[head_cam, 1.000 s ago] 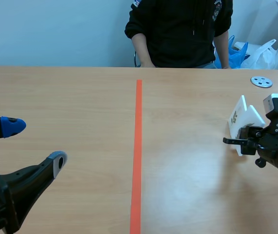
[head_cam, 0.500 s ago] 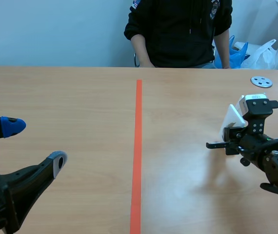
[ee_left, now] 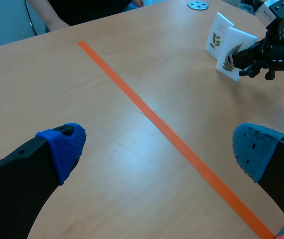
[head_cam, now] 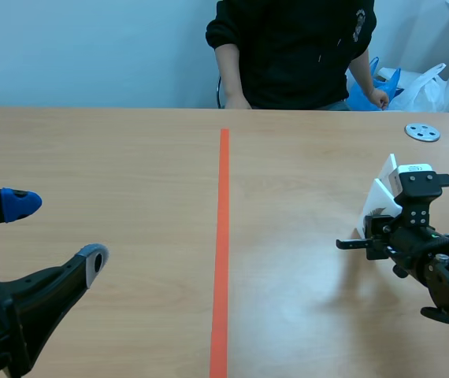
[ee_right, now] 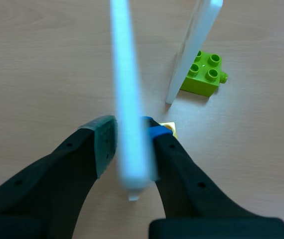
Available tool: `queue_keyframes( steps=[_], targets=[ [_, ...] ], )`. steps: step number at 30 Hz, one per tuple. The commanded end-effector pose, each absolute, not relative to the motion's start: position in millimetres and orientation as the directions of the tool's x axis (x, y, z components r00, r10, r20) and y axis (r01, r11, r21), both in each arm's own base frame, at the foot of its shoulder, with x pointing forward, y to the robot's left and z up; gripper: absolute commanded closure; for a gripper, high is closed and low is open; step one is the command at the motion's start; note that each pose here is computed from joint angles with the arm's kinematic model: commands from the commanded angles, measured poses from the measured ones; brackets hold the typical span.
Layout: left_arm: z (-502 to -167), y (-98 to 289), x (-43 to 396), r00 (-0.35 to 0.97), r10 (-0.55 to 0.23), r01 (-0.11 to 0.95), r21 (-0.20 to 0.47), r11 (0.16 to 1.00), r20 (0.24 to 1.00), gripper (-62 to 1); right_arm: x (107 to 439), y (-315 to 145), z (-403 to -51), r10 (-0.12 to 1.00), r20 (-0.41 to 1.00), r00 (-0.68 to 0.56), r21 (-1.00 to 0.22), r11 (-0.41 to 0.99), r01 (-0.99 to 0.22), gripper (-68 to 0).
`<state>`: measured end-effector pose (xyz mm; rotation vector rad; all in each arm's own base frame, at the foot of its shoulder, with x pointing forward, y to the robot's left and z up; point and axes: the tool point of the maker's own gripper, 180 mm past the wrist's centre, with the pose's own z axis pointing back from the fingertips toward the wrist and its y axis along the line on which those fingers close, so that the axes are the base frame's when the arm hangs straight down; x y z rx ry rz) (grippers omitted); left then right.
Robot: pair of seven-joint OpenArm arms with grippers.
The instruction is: Sort the leaf by its shape. The table is split by an orange tape line. A compound leaf with several leaflets goes to the left side, a simple leaf with one blade goes to the right side. Return to the home posture when a red brick is placed on the table.
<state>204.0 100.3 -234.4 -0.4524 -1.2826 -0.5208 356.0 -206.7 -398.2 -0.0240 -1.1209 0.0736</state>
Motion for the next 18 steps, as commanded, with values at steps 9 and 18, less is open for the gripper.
queue_keyframes(
  steps=[9, 18],
  targets=[
    [-225.8, 98.6, 205.7, 0.176, -0.087, 0.593, -0.035, 0.804, 0.981, -62.3, 368.3, -224.3, -377.0, 0.077, 0.925, 0.373, -0.078, 0.997, -0.012, -20.4],
    [-225.3, 98.5, 206.2, 0.173, -0.087, 0.594, -0.034, 0.804, 0.981, -62.3, 372.1, -228.2, -364.6, 0.091, 0.943, 0.321, -0.092, 0.996, -0.013, -36.6]
  ],
)
